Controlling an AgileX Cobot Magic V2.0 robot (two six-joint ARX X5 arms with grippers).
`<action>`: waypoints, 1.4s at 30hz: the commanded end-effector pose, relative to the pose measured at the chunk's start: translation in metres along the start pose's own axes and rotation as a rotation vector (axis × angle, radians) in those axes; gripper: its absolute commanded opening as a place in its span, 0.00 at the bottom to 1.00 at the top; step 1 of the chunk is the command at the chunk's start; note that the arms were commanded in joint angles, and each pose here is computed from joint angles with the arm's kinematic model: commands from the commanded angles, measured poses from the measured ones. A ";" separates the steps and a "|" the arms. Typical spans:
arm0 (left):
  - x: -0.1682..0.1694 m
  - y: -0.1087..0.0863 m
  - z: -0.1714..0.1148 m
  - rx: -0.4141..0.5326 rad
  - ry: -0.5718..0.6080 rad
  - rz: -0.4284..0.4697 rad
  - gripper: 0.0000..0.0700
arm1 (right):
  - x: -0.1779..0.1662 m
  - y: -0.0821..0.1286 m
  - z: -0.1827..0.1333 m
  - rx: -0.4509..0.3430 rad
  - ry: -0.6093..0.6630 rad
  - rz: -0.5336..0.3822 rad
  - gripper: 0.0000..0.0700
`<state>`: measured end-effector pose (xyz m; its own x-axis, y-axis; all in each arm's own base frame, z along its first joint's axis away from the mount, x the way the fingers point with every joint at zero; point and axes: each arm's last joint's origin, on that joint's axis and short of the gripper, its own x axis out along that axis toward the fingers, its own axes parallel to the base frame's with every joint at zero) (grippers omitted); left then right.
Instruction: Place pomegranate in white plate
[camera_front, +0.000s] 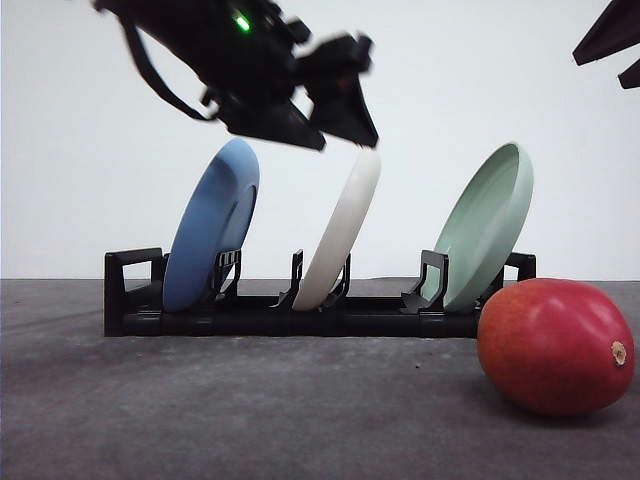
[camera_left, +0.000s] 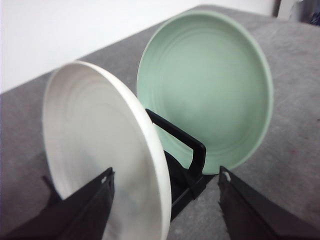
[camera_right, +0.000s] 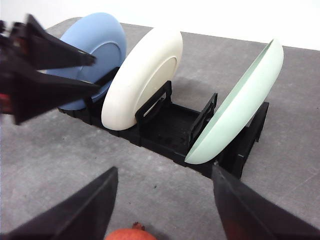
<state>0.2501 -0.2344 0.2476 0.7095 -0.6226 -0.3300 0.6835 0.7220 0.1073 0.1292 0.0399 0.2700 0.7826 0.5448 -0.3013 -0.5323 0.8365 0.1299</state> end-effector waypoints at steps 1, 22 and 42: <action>0.013 -0.004 0.000 -0.016 0.013 0.004 0.56 | -0.001 0.001 0.006 -0.008 -0.021 0.003 0.54; 0.049 -0.005 -0.009 -0.092 0.108 0.049 0.07 | -0.001 0.001 0.006 -0.014 -0.021 -0.004 0.54; 0.014 0.001 0.031 -0.331 -0.035 0.052 0.01 | -0.001 0.001 0.006 -0.015 -0.025 -0.004 0.54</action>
<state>0.2668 -0.2482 0.2602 0.7465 -0.5694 -0.3443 0.5502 0.8192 -0.1618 0.1292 0.0398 0.2700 0.7845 0.5420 -0.3014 -0.5297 0.8384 0.1287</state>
